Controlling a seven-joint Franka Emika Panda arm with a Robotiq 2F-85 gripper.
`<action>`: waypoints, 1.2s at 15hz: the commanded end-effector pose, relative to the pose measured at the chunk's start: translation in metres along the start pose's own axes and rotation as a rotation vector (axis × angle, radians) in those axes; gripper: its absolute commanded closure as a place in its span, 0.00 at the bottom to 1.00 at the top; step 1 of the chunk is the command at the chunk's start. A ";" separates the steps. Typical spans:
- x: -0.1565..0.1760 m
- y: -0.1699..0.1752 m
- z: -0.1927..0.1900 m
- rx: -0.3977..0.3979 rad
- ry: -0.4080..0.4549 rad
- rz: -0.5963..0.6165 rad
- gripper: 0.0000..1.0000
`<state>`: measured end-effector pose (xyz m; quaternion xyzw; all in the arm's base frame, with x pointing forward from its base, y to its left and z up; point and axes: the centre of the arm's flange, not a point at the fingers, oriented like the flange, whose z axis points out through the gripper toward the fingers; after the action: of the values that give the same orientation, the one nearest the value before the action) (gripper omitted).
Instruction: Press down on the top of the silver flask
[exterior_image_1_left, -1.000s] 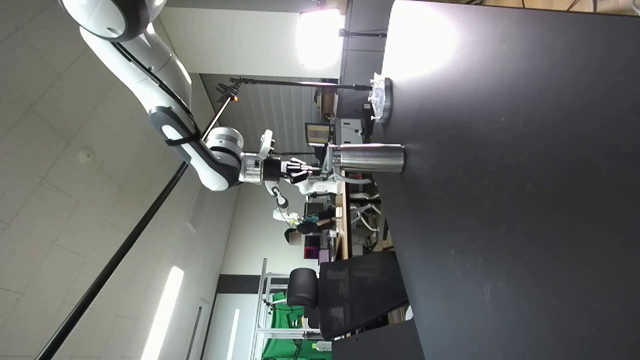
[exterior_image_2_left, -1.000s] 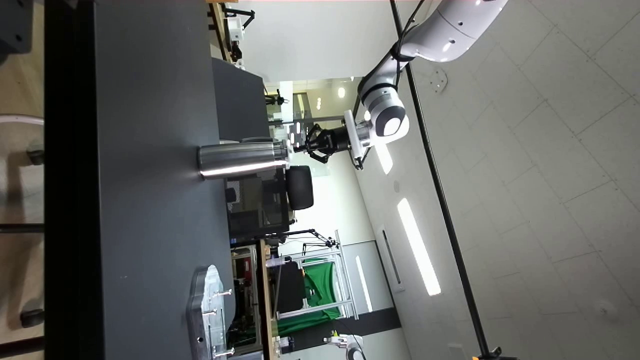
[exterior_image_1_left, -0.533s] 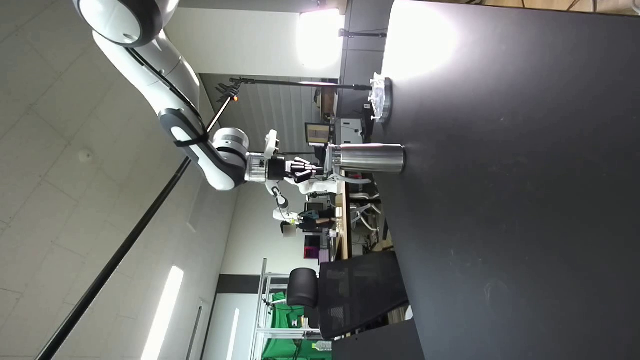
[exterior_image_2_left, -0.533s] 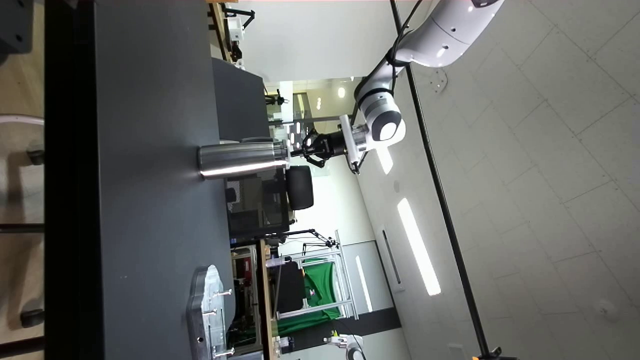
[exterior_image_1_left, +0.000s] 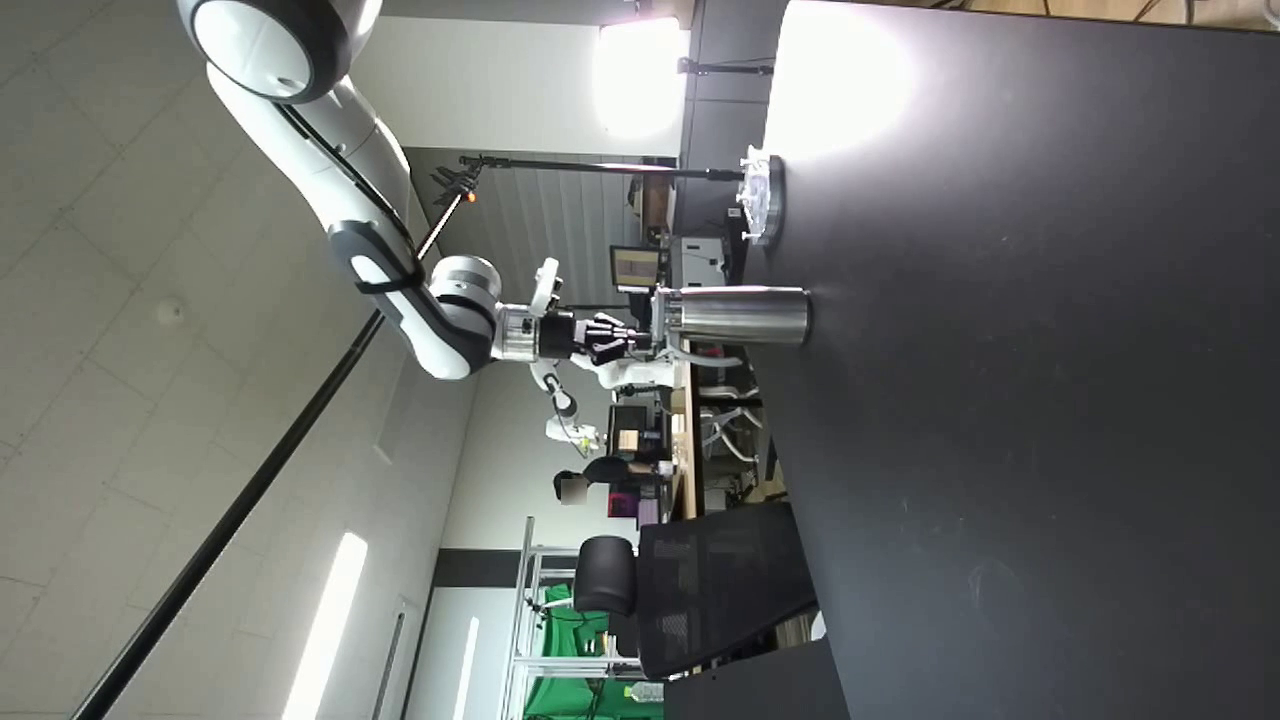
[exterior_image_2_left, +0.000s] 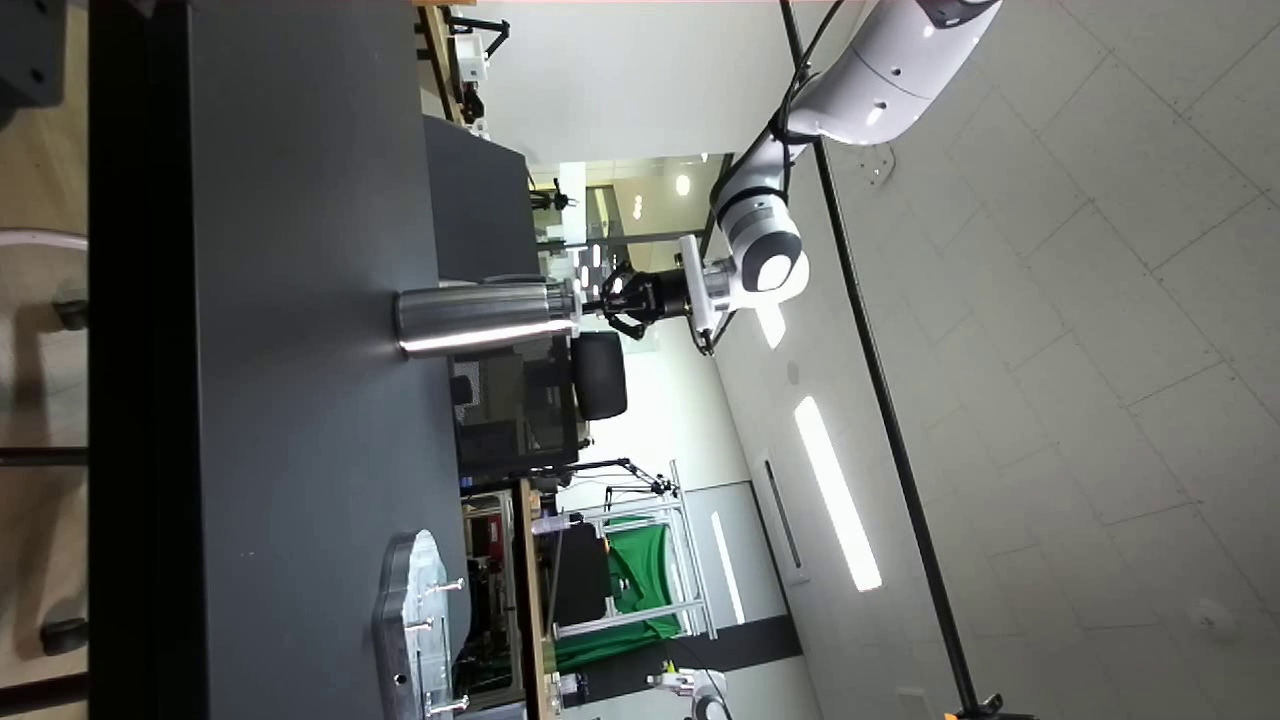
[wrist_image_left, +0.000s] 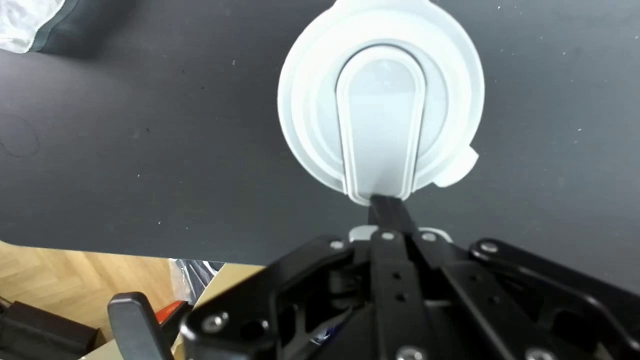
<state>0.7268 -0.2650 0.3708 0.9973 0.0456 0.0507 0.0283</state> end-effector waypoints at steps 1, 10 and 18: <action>0.011 0.008 0.012 0.043 -0.022 0.026 1.00; 0.008 0.013 0.017 0.073 -0.019 0.053 1.00; 0.003 0.021 0.030 0.114 -0.016 0.082 1.00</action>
<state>0.7250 -0.2790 0.3702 0.9981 0.0204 0.0568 -0.0120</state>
